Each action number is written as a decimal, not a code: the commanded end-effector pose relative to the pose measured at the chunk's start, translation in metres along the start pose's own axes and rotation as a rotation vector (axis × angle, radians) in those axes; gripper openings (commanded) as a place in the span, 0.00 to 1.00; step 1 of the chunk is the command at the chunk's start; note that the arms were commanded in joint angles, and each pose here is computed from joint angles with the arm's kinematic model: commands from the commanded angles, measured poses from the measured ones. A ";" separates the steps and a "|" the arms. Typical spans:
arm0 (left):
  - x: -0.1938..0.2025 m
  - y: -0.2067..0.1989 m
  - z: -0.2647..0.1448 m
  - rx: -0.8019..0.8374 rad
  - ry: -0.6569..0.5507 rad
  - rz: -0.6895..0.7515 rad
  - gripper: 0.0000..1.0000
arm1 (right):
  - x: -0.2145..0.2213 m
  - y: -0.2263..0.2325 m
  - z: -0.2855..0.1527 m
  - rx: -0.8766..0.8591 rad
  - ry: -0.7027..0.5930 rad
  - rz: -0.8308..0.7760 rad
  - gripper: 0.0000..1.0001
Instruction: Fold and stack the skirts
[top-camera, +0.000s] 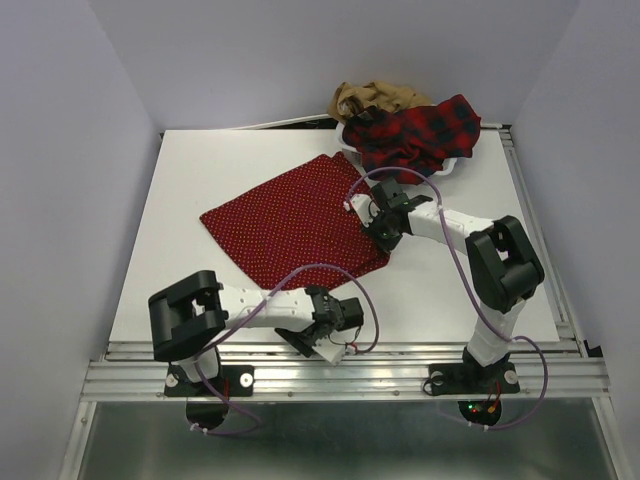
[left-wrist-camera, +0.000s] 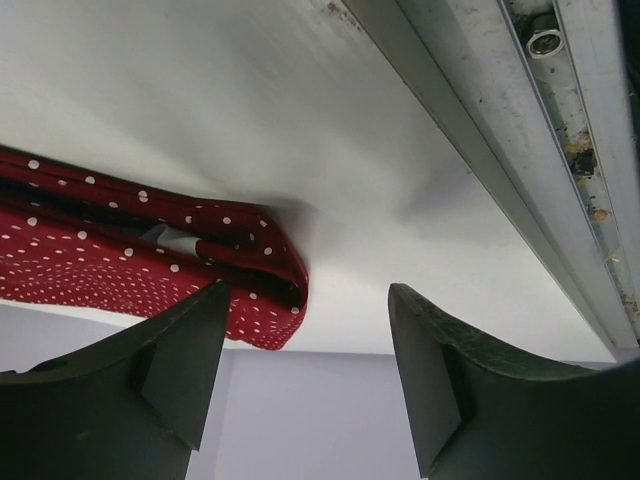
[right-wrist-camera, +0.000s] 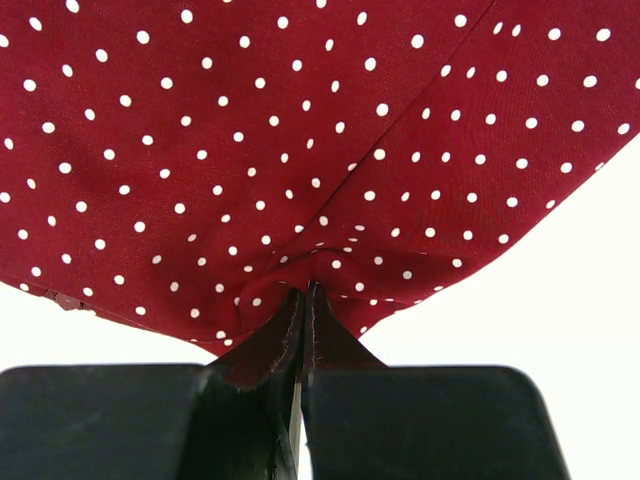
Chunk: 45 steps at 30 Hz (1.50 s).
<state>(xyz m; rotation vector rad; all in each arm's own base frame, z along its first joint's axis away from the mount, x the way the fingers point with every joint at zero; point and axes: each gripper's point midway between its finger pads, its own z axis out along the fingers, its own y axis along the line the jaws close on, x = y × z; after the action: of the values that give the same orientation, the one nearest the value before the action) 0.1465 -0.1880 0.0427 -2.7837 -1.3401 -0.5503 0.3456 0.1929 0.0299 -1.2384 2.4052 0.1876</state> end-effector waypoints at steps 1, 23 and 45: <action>0.014 -0.007 0.009 0.025 0.065 0.010 0.74 | -0.017 -0.006 -0.005 0.004 -0.039 -0.018 0.01; 0.028 0.016 -0.048 0.139 -0.118 0.080 0.00 | -0.022 -0.019 -0.012 0.032 -0.055 -0.026 0.01; -0.024 0.029 -0.055 0.027 -0.262 0.094 0.71 | -0.017 -0.008 -0.007 -0.027 -0.034 -0.010 0.01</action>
<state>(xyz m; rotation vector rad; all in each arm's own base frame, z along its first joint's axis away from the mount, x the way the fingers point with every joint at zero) 0.1455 -0.2110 0.0655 -2.8111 -1.2675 -0.2032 0.3509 0.1923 0.0367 -1.2582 2.3881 0.2026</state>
